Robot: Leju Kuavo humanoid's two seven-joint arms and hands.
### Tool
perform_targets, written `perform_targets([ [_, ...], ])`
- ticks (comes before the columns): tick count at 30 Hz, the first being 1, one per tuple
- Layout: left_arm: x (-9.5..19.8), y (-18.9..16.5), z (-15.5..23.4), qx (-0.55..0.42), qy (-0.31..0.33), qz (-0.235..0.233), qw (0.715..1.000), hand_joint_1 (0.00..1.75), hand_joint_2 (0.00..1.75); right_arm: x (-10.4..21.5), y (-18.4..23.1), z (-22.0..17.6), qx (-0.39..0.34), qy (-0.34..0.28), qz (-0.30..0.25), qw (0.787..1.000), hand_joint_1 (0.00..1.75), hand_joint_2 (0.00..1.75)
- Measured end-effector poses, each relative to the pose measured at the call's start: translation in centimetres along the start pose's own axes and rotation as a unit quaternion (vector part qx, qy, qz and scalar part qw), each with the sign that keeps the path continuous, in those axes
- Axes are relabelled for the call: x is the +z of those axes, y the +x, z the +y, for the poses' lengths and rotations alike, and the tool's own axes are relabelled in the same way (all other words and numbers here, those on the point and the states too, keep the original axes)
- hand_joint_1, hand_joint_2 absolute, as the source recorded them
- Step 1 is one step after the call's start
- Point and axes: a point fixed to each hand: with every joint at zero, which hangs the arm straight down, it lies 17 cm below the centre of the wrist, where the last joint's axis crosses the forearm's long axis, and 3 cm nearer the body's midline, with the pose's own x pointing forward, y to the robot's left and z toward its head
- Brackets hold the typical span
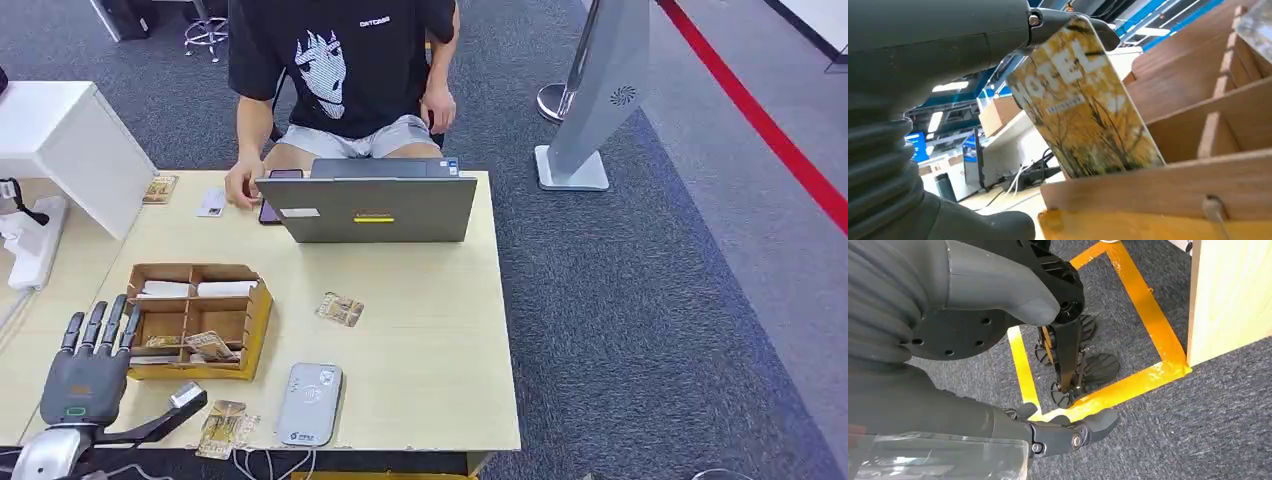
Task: Pass the card to the sensor for recognition and then transmit it.
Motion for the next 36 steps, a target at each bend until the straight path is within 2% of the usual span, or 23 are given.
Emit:
perform_targets([
  [12,-0.1,1.8,-0.7,0.012,-0.005,-0.017,1.000,0.00,1.75,0.0,0.0,0.2,0.000,0.001,0.000,1.000,0.00,1.75],
  [36,-0.9,7.1,3.4,0.029,0.044,-0.070,0.996,0.00,1.75,0.0,0.0,0.2,-0.013,-0.001,0.001,1.000,0.00,1.75],
])
